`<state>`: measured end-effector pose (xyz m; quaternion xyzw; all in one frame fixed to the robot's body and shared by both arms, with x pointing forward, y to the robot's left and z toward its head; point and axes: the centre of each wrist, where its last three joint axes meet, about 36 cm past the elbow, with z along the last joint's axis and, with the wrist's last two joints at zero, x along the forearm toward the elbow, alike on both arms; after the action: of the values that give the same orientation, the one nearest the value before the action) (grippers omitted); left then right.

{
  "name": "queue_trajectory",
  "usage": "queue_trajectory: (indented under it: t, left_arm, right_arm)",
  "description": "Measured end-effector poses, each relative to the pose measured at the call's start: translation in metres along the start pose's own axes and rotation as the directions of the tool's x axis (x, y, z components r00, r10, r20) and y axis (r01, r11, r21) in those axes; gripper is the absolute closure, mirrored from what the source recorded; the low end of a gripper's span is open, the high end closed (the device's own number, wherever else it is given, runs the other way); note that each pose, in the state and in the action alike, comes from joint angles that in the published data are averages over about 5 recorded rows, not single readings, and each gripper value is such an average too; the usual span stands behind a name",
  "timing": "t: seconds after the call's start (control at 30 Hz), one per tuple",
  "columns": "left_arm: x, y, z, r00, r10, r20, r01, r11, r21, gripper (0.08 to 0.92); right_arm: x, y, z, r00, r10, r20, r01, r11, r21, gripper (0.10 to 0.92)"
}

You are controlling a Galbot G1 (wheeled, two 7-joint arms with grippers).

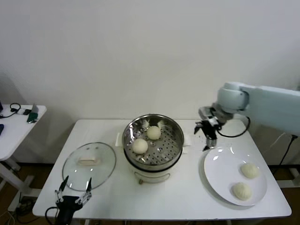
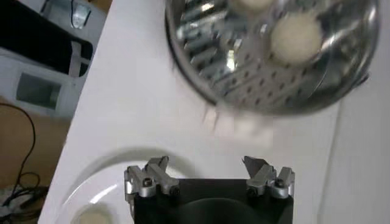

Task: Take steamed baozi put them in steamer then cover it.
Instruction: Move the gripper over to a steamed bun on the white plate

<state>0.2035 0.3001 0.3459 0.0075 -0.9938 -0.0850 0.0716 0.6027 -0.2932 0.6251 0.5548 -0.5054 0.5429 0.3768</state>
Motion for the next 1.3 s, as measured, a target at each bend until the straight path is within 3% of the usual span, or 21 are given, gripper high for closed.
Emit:
queue_trajectory:
  t: [0.67, 1.3]
  left_arm:
    - [-0.005, -0.003, 0.002, 0.9997, -0.012, -0.020, 0.012, 1.000, -0.006, 0.177]
    - [-0.008, -0.001, 0.007, 0.9993, -0.020, -0.033, 0.019, 1.000, -0.011, 0.177]
  right_arm:
    - [-0.088, 0.128, 0.128, 0.991, -0.127, -0.049, 0.117, 0.979, -0.166, 0.200]
    - [-0.120, 0.141, 0.147, 0.980, -0.170, -0.102, 0.147, 0.969, -0.199, 0.200]
